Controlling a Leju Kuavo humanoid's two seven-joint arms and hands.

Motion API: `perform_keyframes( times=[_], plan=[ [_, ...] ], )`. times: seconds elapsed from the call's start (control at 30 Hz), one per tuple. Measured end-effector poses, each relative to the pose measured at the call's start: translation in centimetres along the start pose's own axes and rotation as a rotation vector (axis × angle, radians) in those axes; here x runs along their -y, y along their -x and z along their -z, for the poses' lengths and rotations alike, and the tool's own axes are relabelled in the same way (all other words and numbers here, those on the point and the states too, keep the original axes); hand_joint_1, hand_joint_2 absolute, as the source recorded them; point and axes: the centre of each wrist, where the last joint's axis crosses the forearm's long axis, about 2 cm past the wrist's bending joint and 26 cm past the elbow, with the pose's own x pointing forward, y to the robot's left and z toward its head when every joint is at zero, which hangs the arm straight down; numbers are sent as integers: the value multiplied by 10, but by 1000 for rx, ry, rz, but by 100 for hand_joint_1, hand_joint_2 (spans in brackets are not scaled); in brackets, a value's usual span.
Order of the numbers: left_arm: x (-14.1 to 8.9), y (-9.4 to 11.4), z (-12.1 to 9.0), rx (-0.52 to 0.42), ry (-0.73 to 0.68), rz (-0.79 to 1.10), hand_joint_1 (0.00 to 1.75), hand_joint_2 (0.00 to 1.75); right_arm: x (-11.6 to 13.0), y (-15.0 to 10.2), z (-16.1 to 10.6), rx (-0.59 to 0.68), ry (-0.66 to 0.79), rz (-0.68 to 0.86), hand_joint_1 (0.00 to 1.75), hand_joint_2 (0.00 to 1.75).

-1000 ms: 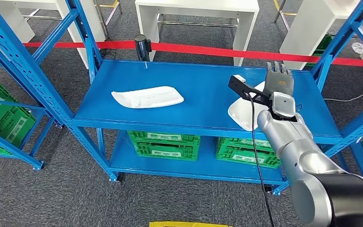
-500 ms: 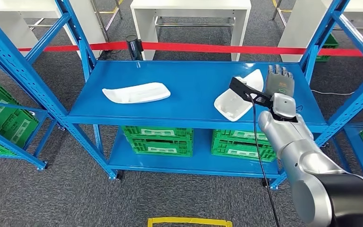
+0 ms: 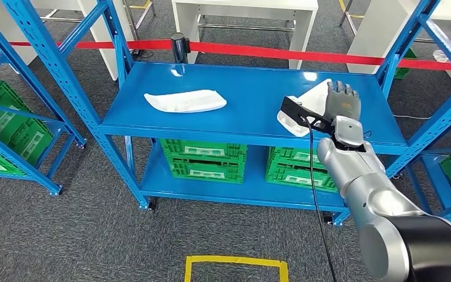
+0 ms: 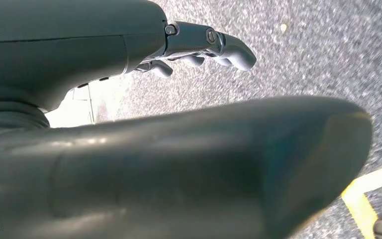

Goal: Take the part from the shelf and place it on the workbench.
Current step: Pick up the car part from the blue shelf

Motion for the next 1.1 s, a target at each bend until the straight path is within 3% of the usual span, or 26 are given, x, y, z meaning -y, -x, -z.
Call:
perform_keyframes(
  times=[0.7, 1.1],
  plan=[
    [2, 0, 0, -30, -5, -5, 0, 0, -6, -2, -3, -5, -38, 15, 0, 175],
    [2, 2, 0, -131, 6, -61, 0, 0, -10, -4, -5, 9, -52, 16, 0, 175]
  ],
)
